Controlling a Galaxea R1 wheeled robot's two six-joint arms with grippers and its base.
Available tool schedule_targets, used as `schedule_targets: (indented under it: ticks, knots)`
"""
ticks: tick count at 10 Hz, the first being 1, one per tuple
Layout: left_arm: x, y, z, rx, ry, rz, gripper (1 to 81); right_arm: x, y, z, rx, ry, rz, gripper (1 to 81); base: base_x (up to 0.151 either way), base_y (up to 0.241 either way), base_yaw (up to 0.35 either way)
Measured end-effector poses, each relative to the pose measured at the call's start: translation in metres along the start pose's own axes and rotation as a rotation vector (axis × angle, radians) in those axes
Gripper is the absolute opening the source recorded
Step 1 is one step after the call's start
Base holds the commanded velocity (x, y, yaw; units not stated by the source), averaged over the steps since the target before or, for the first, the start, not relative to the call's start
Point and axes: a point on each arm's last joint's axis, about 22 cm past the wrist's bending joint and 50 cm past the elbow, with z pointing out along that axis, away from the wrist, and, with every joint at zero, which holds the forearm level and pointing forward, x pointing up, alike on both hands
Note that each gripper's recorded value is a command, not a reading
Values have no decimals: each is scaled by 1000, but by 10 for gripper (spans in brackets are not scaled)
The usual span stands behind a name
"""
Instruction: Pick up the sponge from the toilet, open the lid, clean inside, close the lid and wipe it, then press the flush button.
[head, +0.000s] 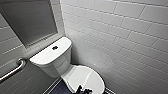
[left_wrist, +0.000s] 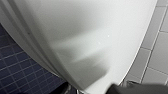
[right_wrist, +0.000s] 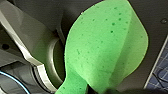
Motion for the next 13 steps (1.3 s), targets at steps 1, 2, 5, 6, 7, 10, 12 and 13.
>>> schedule_targets:
  ticks: [1, 2, 5, 6, 7, 10, 12, 13]
  knots:
    - [-1, 1, -2, -8, -3, 0, 811, 0, 0, 0, 0, 0, 0, 10, 0, 0, 0]
    - [-3, 4, -5, -24, -3, -1, 811, 0, 0, 0, 0, 0, 0, 10, 0, 0, 0]
    - [-6, 1, -11, -73, 34, 2, 811, 2, 0, 0, -2, -1, -1, 10, 0, 0, 0]
    - [-8, 2, -11, -85, 42, 11, 811, 2, 0, 1, -4, -3, -1, 10, 0, 0, 0]
    - [-11, 4, -10, -102, 52, 17, 811, 3, 1, 1, -5, -3, -2, 10, 0, 0, 0]
    - [-17, 15, -3, -129, 59, 39, 811, 3, 1, 0, -5, -3, -2, 10, 0, 0, 0]
    - [-8, 21, -2, -135, 80, 57, 811, 3, 1, 0, -6, -3, -2, 10, 0, 0, 0]
    - [-6, 20, -4, -134, 81, 62, 811, 3, 1, 1, -5, -3, -2, 10, 0, 0, 0]
